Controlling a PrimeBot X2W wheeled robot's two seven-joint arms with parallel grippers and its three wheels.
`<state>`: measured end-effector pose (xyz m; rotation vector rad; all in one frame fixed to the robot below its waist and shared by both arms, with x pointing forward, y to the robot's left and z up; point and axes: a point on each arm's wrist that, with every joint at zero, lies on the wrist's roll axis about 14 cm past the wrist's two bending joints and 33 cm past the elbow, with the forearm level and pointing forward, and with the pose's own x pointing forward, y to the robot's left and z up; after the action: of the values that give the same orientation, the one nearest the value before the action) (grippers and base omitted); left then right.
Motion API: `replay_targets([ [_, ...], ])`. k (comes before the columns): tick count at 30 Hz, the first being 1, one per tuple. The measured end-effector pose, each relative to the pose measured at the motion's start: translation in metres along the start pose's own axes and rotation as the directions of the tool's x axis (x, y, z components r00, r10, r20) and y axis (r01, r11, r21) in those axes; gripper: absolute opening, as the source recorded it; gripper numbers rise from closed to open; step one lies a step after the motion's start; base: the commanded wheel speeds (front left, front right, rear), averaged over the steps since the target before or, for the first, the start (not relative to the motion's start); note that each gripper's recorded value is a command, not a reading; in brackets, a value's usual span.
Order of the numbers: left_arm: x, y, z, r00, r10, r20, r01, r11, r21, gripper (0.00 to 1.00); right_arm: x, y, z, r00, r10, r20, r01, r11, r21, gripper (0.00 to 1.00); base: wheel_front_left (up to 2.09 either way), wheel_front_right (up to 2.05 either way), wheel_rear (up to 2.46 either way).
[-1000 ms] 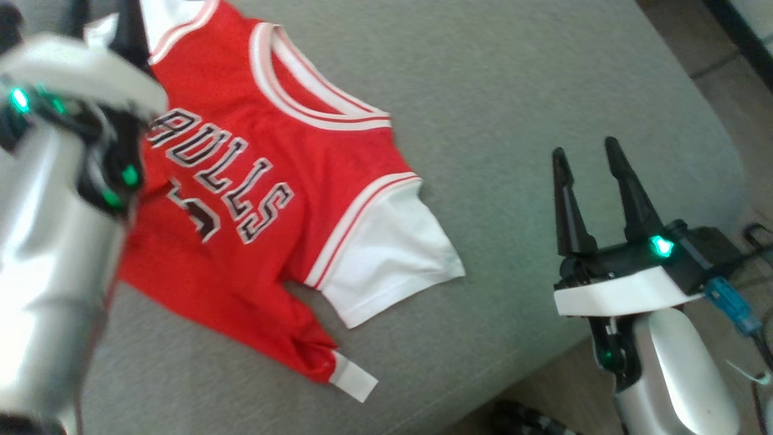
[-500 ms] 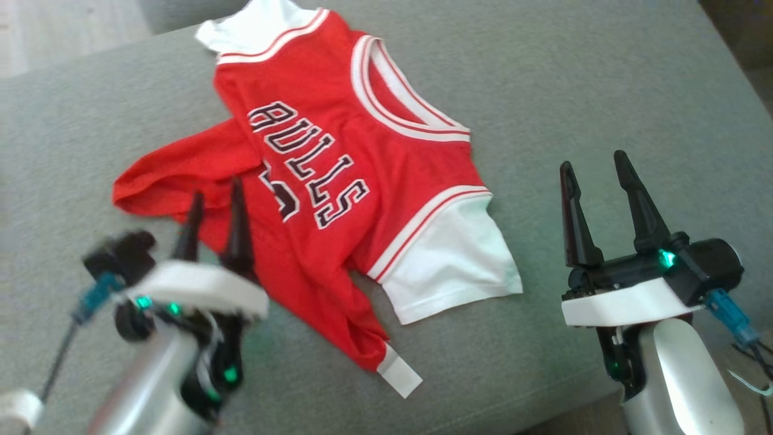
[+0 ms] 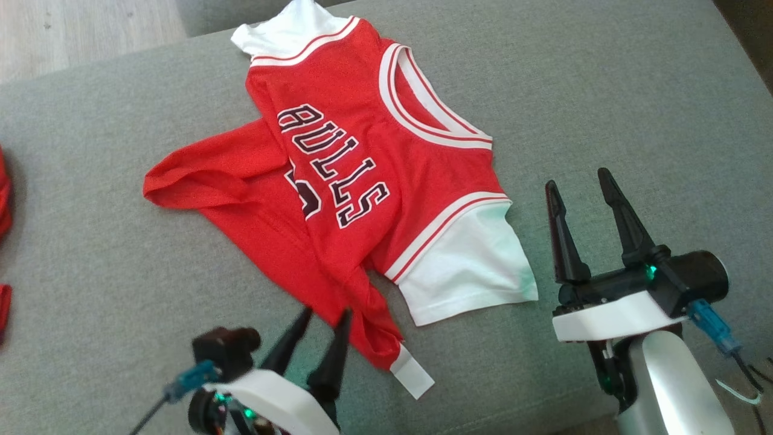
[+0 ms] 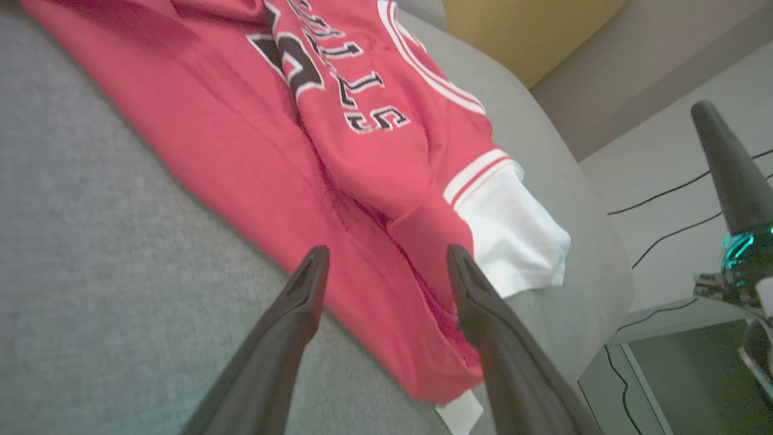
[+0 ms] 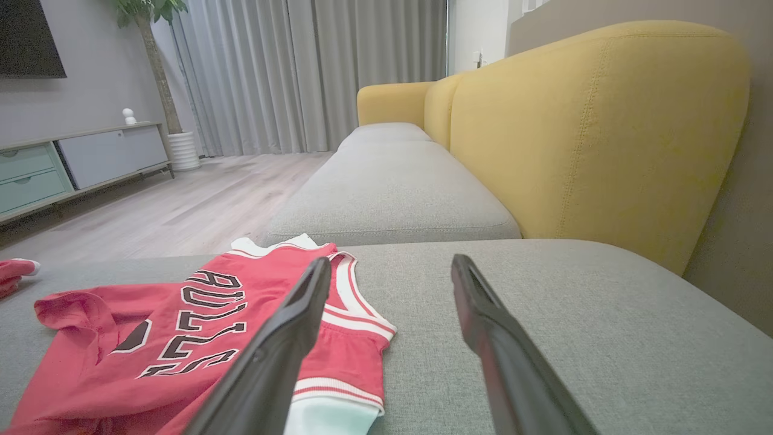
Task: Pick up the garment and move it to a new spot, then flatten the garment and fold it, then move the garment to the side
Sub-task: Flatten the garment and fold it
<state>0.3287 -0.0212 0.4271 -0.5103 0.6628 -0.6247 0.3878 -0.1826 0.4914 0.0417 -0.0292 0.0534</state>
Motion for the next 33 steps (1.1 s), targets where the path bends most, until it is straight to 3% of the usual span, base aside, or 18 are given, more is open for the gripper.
replay_targets([
  [5, -0.004, -0.003, -0.029, 0.993, -0.007, -0.118, 0.011, 0.999, 0.035, 1.0, 0.0, 0.002, 0.001, 1.0, 0.005, 0.002, -0.005, 1.0, 0.0, 1.0, 0.0, 0.0, 0.0],
  [13, -0.001, 0.003, -0.048, 0.982, 0.012, -0.19, -0.008, 1.0, 0.02, 1.0, -0.001, -0.001, -0.001, 1.0, -0.004, -0.005, 0.004, 1.0, -0.001, 1.0, 0.0, 0.0, 0.0],
  [33, 0.005, -0.02, -0.044, 0.976, -0.058, -0.208, 0.066, 0.997, 0.028, 1.0, 0.0, -0.003, -0.005, 1.0, -0.009, -0.017, 0.009, 1.0, -0.001, 1.0, 0.0, 0.0, 0.0],
])
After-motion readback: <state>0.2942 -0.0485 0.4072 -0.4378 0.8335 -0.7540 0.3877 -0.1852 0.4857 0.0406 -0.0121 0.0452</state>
